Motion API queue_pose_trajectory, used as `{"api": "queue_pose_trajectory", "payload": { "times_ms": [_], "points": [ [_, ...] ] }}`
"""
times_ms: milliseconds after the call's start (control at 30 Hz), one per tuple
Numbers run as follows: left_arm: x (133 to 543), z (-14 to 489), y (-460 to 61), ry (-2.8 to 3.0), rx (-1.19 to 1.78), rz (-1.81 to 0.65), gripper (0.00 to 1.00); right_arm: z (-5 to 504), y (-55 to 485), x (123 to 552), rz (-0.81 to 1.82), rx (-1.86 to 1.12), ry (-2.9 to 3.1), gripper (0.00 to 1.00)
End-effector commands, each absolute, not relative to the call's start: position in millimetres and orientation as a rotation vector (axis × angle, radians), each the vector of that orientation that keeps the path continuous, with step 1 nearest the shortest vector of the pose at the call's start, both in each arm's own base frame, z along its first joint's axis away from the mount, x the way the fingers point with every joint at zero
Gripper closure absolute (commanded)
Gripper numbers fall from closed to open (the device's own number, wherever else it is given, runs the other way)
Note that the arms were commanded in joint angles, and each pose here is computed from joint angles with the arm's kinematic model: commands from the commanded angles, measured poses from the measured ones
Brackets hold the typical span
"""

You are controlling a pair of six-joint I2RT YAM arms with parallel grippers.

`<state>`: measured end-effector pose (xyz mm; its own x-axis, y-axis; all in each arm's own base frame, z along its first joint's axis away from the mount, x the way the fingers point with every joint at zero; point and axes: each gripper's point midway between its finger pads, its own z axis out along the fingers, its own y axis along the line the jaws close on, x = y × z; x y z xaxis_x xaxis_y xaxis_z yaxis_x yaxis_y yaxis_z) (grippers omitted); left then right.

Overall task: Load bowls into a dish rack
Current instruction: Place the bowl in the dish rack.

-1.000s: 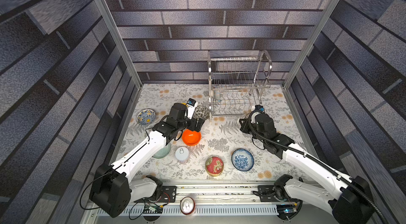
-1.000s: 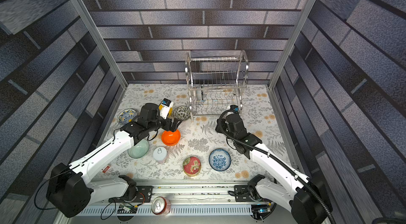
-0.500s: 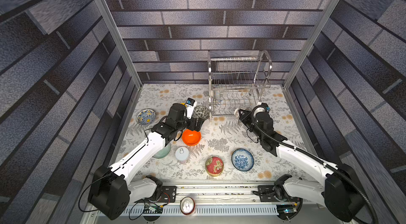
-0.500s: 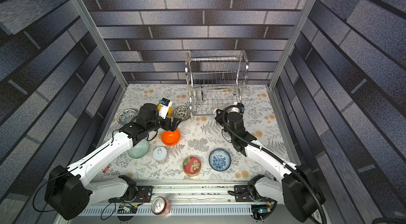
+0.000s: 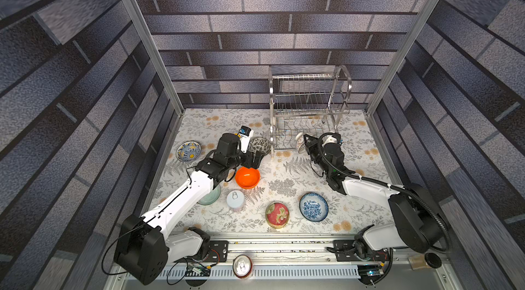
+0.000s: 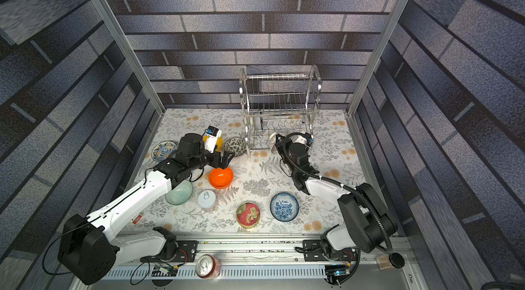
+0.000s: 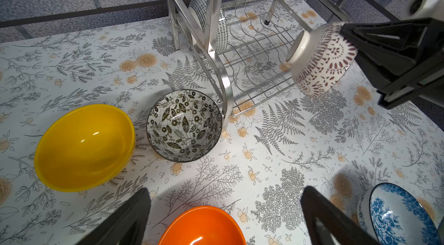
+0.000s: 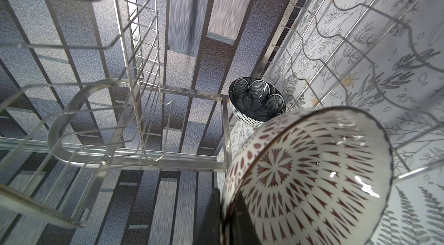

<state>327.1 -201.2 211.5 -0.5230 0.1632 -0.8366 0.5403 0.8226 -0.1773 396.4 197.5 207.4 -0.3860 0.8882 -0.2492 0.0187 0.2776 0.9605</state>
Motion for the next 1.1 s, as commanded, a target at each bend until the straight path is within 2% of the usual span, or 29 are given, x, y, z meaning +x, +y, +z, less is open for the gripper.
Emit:
{"api": "queue_pose_trajectory", "payload": {
  "times_ms": [0,733,1067],
  "points": [
    [321.0,212.6,-206.5,2.092,0.517,-0.580,0.00,266.6,192.4,412.3,1.376,0.836,1.415,0.91],
    [323.7,211.1,-212.9,2.085,0.540,-0.598,0.00,248.9,195.5,489.2,1.484,0.926,1.251,0.91],
    [313.6,208.5,-226.5,2.079,0.631,-0.677,0.00,238.7,194.0,519.1,1.511,0.922,1.228,0.91]
  ]
}}
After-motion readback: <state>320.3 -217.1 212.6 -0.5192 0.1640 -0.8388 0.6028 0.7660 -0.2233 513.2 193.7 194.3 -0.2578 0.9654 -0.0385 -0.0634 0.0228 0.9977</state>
